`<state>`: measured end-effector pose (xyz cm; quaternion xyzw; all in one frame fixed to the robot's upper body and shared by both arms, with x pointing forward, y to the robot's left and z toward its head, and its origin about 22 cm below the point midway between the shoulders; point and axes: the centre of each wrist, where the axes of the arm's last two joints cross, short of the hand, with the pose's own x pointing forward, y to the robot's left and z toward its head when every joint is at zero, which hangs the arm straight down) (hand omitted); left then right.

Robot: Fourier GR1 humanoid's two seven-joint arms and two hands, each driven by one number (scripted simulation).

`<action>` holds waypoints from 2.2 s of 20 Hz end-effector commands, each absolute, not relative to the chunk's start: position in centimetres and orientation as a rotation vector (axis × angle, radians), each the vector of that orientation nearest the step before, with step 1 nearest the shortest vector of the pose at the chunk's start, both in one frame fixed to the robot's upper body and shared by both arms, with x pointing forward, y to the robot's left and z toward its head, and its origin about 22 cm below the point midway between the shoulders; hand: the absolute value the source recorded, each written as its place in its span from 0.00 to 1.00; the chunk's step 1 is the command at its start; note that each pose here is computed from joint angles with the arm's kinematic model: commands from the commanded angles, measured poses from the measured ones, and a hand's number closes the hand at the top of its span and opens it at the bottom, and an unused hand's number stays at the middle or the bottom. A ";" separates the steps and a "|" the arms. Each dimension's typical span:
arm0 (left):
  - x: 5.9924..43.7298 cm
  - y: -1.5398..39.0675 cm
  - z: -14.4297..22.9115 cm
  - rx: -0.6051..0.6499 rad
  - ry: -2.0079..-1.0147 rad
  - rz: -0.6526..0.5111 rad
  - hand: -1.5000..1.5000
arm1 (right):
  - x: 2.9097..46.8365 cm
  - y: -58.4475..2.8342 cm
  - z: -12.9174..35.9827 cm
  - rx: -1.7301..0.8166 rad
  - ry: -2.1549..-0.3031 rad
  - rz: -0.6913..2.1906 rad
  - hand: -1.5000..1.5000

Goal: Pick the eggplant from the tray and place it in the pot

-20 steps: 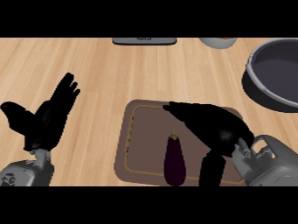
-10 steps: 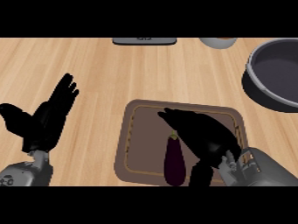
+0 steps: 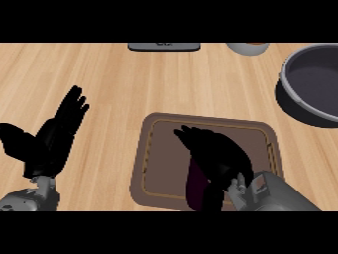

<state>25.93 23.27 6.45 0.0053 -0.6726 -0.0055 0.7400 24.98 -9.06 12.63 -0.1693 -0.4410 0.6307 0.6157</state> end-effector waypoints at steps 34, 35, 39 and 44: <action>25.5 24.2 6.1 0.020 -1.490 -0.020 0.50 | 26.1 -5.0 4.6 -0.484 -0.895 1.602 1.00; 26.8 24.1 5.6 -0.002 -1.463 -0.011 0.50 | 25.4 -4.4 4.1 -0.461 -0.918 1.606 1.00; 26.2 23.7 6.8 0.031 -1.473 0.001 0.50 | 28.0 -17.4 5.0 -0.603 -0.906 1.442 1.00; 25.7 25.0 5.6 0.090 -1.467 0.069 0.50 | 30.5 -32.7 9.7 -0.828 -0.874 1.090 1.00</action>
